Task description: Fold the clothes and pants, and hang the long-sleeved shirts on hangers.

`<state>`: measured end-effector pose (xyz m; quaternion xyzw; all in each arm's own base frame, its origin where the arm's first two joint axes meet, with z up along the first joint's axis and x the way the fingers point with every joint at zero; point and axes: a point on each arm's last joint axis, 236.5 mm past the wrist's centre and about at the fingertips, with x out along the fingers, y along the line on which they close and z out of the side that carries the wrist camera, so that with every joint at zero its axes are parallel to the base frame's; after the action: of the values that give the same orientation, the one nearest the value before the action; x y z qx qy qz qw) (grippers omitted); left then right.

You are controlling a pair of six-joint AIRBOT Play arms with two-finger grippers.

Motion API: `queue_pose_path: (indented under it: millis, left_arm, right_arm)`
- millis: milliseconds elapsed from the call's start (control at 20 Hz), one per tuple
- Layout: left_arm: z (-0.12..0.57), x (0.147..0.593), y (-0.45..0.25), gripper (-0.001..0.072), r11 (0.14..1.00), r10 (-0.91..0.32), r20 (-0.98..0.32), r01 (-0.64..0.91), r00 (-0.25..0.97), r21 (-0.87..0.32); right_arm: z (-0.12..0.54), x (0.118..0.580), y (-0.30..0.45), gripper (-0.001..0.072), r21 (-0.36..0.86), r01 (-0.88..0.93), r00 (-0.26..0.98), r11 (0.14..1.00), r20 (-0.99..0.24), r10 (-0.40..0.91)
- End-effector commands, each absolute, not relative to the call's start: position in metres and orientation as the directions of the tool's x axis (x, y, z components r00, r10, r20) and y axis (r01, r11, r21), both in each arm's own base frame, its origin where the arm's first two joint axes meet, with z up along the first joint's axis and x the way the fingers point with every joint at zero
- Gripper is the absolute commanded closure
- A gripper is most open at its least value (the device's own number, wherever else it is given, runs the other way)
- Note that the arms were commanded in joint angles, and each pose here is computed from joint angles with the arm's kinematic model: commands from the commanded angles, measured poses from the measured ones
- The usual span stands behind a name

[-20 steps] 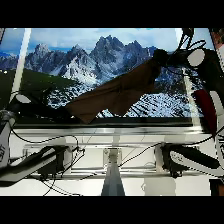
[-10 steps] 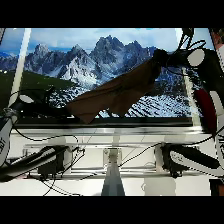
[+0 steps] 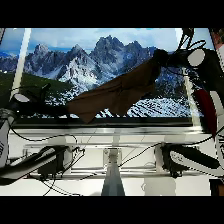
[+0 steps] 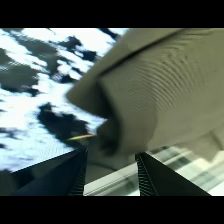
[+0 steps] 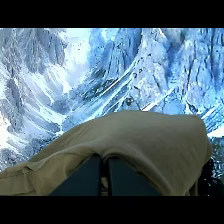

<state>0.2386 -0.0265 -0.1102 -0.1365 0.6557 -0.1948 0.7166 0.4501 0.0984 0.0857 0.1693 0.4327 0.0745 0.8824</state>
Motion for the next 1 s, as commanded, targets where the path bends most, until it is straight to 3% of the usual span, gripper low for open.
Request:
queue_pose_path:
  millis: [0, 500, 550, 600, 650, 700, 750, 950]
  left_arm:
    - [-0.100, 0.239, -0.013, 0.0283, 0.881, -0.473, -0.875, 0.045, 0.104, -0.471]
    - [-0.120, 0.242, -0.053, 0.0292, 0.772, -0.636, -0.769, 0.031, 0.067, -0.635]
    - [-0.122, 0.241, -0.054, 0.0333, 0.769, -0.639, -0.767, 0.039, 0.061, -0.638]
    - [-0.122, 0.241, -0.054, 0.0462, 0.769, -0.640, -0.766, 0.052, 0.060, -0.637]
    - [-0.122, 0.241, -0.054, 0.0550, 0.769, -0.639, -0.766, 0.055, 0.060, -0.637]
    - [-0.122, 0.242, -0.053, 0.0592, 0.769, -0.639, -0.767, 0.056, 0.062, -0.637]
    - [-0.121, 0.242, -0.054, 0.0698, 0.768, -0.640, -0.766, 0.058, 0.061, -0.637]
    - [-0.086, 0.247, -0.071, 0.0697, 0.670, -0.736, -0.676, 0.179, 0.034, -0.720]
  right_arm:
    - [0.086, 0.450, 0.099, 0.0695, 0.364, 0.015, 0.615, 0.931, -0.738, 0.279]
    - [0.086, 0.450, 0.099, 0.0695, 0.364, 0.015, 0.615, 0.931, -0.738, 0.279]
    - [0.086, 0.450, 0.099, 0.0695, 0.364, 0.015, 0.615, 0.931, -0.738, 0.279]
    - [0.086, 0.450, 0.099, 0.0695, 0.364, 0.015, 0.615, 0.931, -0.738, 0.279]
    - [0.086, 0.450, 0.098, 0.0695, 0.363, 0.015, 0.615, 0.932, -0.738, 0.278]
    - [0.086, 0.450, 0.098, 0.0695, 0.362, 0.014, 0.616, 0.932, -0.738, 0.277]
    - [0.086, 0.450, 0.098, 0.0695, 0.361, 0.014, 0.616, 0.933, -0.738, 0.276]
    - [0.091, 0.458, 0.091, 0.0695, 0.335, 0.009, 0.649, 0.942, -0.718, 0.250]
